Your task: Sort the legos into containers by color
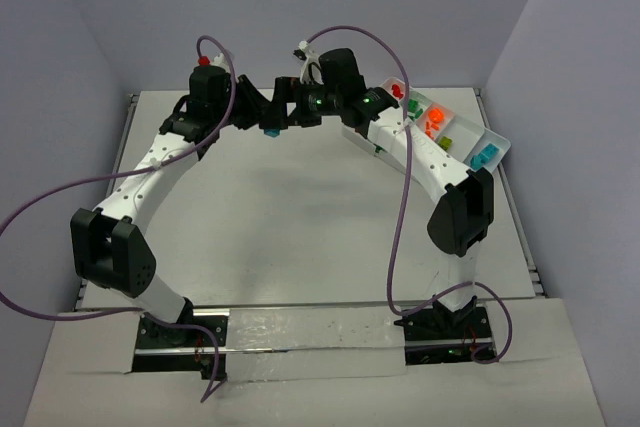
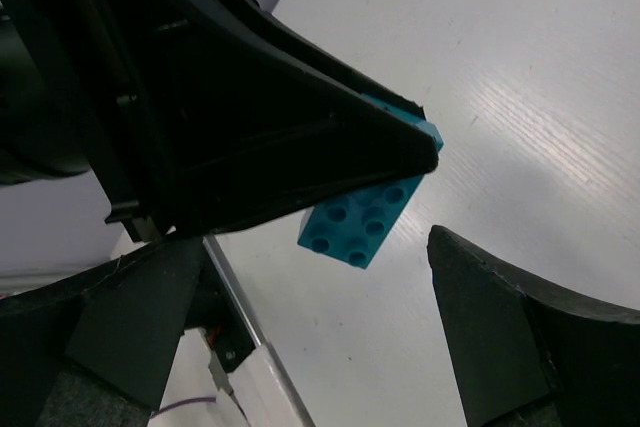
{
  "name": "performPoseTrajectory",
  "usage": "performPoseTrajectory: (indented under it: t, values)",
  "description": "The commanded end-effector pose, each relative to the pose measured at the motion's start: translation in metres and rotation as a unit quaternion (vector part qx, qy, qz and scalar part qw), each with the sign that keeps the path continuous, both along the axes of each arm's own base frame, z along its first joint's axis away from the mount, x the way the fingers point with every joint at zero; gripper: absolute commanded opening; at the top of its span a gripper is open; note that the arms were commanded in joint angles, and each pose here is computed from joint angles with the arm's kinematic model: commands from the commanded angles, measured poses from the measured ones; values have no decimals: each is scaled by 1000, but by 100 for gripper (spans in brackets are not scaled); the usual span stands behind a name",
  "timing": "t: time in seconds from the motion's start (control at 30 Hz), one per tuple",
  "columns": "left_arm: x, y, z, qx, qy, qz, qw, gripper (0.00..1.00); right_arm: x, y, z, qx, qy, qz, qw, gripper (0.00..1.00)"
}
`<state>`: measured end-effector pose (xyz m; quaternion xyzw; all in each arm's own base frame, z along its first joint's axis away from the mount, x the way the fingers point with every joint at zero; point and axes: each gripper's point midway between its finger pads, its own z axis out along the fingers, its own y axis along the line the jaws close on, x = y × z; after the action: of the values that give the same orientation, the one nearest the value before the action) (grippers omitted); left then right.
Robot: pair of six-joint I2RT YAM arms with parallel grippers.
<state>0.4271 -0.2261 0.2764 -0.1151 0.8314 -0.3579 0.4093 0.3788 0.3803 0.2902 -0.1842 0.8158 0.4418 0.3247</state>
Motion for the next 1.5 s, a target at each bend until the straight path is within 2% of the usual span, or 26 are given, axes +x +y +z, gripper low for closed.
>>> performPoseTrajectory:
  t: [0.0,0.13,0.33,1.03,1.17,1.23,1.3,1.33,1.37,1.43,1.47]
  values:
    - [0,3,45,-25,-36,16,999,0,15,15,17,27,-17,-26,999,99]
    - [0,-1,50,-46,-28,10,999,0,28,16,14,24,-15,-57,998,95]
    - [1,-1,57,-92,-11,-4,996,0,39,15,15,27,-33,-75,996,82]
    - [0,6,57,-123,-6,-17,992,0,29,6,17,31,-45,-76,996,78]
    - [-1,6,54,-124,-3,-16,992,0,34,7,18,39,-45,-91,994,66]
    - [0,7,53,-123,-2,-13,992,1,38,8,16,39,-39,-98,994,54]
    - [0,8,53,-120,-3,-9,993,3,40,9,15,37,-37,-103,993,46]
    - [0,9,53,-118,-4,-7,993,7,41,8,14,36,-36,-105,993,41]
    - [1,10,52,-115,-4,-3,993,14,41,7,13,34,-36,-106,993,32]
    - [2,13,51,-110,-4,3,994,28,40,4,11,30,-37,-109,993,21]
    - [3,15,48,-105,-3,8,994,43,38,0,11,28,-39,-109,993,16]
